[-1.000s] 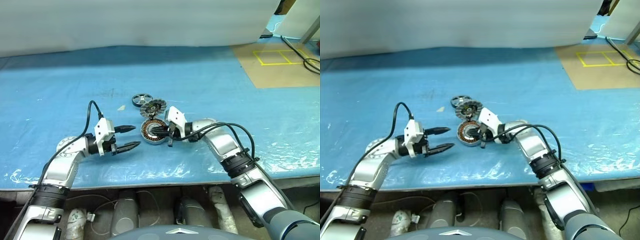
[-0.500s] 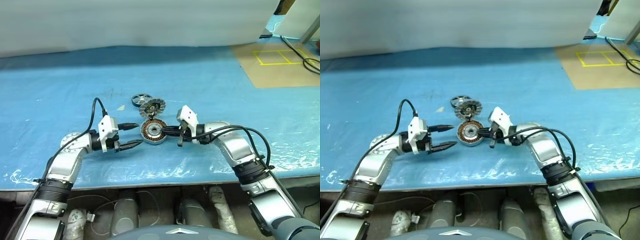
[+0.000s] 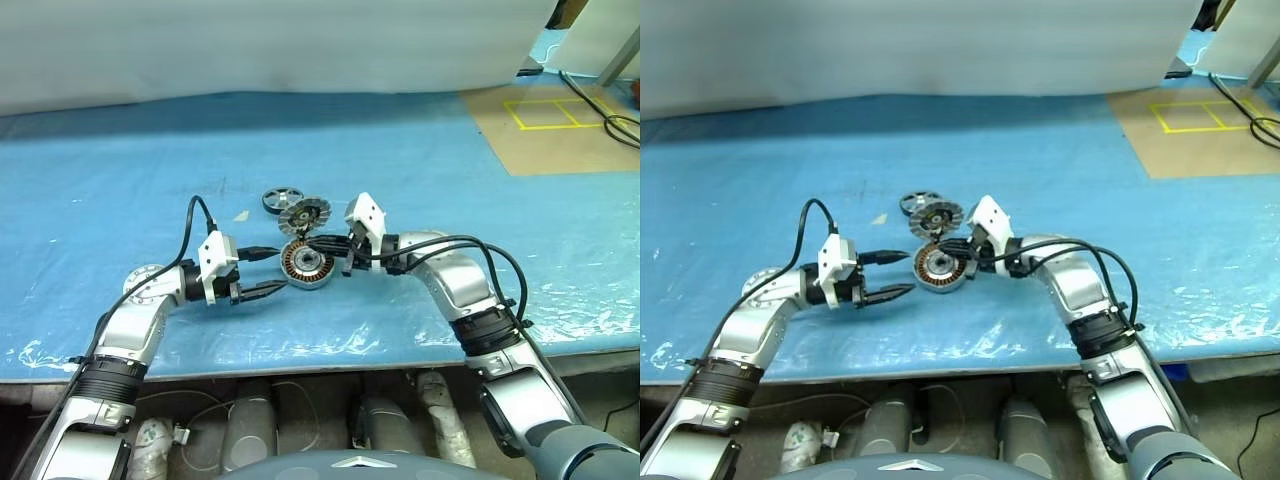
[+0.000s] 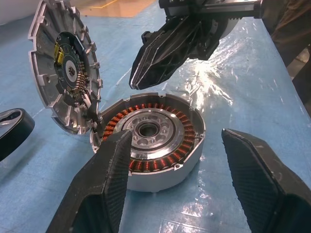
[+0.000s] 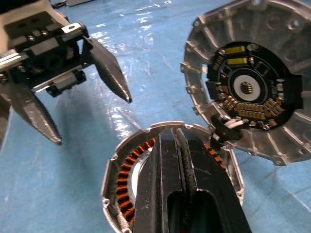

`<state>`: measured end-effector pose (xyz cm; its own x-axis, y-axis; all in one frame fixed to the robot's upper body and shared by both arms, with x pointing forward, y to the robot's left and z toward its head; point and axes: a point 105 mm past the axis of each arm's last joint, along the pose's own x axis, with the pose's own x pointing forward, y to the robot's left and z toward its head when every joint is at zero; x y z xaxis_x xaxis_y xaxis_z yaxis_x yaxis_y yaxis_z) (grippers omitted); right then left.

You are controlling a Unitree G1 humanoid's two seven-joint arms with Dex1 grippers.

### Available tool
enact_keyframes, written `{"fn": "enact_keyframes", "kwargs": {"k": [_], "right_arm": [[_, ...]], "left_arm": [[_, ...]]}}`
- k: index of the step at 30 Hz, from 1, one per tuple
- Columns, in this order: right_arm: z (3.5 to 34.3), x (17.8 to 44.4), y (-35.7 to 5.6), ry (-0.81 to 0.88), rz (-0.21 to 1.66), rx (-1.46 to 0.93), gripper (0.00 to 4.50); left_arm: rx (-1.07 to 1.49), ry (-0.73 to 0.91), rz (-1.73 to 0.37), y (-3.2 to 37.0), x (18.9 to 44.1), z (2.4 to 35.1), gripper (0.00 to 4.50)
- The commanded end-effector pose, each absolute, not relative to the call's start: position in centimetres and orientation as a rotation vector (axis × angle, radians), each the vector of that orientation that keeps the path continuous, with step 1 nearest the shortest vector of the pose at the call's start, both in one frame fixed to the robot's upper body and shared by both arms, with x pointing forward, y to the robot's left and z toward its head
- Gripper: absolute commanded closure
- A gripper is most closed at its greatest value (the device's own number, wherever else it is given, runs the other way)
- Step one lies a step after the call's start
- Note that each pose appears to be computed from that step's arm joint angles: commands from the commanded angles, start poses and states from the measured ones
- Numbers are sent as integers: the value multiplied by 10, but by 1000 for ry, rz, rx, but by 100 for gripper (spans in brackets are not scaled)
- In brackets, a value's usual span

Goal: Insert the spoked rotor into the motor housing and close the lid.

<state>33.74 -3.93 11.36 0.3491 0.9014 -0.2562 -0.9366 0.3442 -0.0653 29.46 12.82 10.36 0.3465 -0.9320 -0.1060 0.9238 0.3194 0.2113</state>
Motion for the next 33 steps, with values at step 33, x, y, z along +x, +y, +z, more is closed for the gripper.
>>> {"fn": "enact_keyframes", "kwargs": {"k": [33], "right_arm": [[121, 335, -103, 186, 1042, -276, 449]], "left_arm": [[200, -178, -726, 139, 429, 165, 141]]}}
